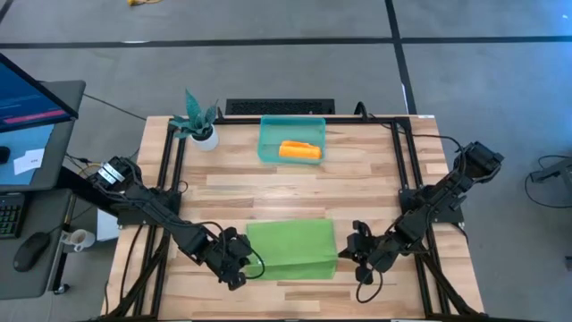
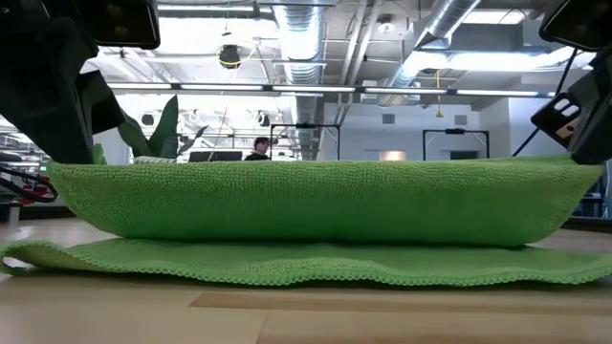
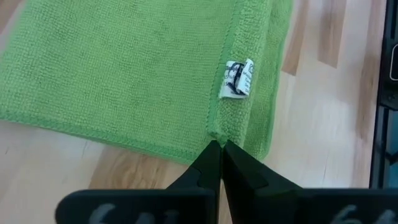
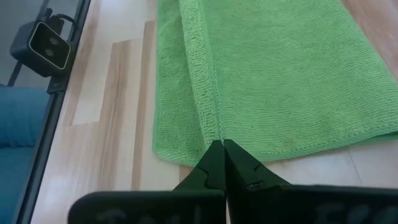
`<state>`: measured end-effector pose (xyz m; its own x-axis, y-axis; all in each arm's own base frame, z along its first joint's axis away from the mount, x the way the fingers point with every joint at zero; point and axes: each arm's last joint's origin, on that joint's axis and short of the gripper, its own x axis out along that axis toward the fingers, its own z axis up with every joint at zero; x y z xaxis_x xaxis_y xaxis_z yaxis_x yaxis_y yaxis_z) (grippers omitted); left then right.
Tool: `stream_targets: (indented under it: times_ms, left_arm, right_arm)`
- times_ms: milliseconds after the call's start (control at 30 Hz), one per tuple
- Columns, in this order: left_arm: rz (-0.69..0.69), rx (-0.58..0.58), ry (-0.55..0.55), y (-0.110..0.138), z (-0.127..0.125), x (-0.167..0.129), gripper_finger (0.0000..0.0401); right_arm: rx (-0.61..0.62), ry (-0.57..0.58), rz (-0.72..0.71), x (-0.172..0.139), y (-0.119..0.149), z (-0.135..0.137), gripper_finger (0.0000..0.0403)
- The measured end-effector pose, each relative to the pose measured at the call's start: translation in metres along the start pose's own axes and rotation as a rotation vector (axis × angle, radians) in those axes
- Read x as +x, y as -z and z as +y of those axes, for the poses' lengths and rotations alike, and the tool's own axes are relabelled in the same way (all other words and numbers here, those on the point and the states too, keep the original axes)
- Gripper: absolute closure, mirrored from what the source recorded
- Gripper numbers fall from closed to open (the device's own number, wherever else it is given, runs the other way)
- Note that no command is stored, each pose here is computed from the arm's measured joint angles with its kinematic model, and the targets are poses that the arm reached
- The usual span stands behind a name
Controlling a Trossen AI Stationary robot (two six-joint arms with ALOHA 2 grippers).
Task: Roll microfiber towels into tight, uniform cylinder then place into a basket
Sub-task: Roll the green microfiber cloth
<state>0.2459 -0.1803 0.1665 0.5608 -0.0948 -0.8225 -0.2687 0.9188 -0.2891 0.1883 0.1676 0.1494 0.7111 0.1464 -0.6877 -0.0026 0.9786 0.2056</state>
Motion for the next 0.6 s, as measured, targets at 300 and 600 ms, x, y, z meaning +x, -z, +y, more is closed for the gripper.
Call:
stream_targets:
  times_ms: [300, 600]
  left_arm:
    - [0.005, 0.002, -0.002, 0.0003, 0.0003, 0.0, 0.0364]
    - [-0.029, -0.006, -0.03, -0.0033, 0.0031, 0.0009, 0.0338]
  right_arm:
    - [0.007, -0.027, 0.018, 0.0, 0.0004, 0.0009, 0.0393]
    - [0.026, -0.081, 0.001, -0.0002, -0.0028, 0.0046, 0.0392]
